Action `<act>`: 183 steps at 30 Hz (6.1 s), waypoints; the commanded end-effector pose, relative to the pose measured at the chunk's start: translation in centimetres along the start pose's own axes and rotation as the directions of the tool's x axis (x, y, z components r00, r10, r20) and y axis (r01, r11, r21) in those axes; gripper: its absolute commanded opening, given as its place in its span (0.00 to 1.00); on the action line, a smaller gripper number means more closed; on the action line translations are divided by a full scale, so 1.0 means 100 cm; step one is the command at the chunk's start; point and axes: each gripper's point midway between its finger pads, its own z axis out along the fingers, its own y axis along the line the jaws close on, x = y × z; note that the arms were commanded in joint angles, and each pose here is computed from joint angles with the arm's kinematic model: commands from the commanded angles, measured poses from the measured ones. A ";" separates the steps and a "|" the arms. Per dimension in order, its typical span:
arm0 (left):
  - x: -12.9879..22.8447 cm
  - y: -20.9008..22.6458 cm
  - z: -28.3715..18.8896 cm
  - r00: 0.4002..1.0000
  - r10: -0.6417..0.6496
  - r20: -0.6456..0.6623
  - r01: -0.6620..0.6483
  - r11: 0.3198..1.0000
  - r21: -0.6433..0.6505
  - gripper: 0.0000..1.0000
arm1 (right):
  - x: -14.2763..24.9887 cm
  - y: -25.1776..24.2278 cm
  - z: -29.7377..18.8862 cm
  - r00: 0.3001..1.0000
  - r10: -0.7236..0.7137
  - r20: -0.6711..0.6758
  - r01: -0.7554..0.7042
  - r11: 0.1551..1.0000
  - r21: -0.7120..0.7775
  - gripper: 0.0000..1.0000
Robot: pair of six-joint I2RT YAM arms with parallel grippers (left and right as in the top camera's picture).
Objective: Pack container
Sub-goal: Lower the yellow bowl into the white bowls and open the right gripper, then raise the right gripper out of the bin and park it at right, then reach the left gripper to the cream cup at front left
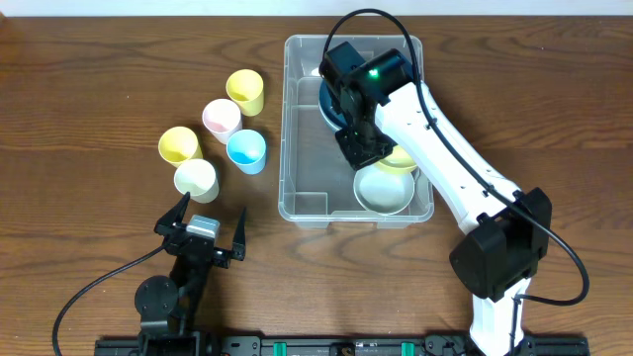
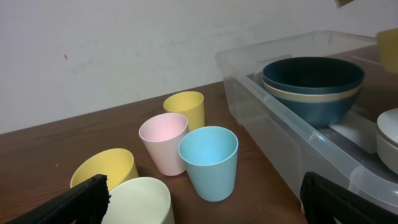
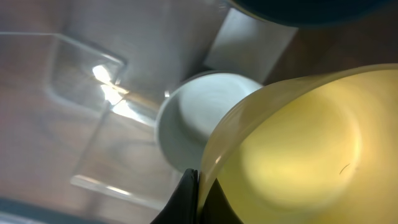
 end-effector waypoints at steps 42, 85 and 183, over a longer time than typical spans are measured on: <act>0.016 -0.002 0.001 0.999 0.000 -0.044 0.000 1.000 0.009 0.98 | 0.021 0.028 0.074 0.996 0.021 -0.083 -0.023 0.999 -0.028 0.09; 0.016 -0.002 0.001 0.999 0.000 -0.044 0.000 1.000 0.009 0.98 | -0.030 -0.028 0.074 0.992 0.055 0.116 -0.069 0.991 0.118 0.24; -0.054 -0.028 -0.015 0.974 -0.216 0.064 0.200 0.961 0.193 0.98 | 0.079 -0.274 0.040 0.328 0.944 -0.019 -0.942 0.329 0.060 0.99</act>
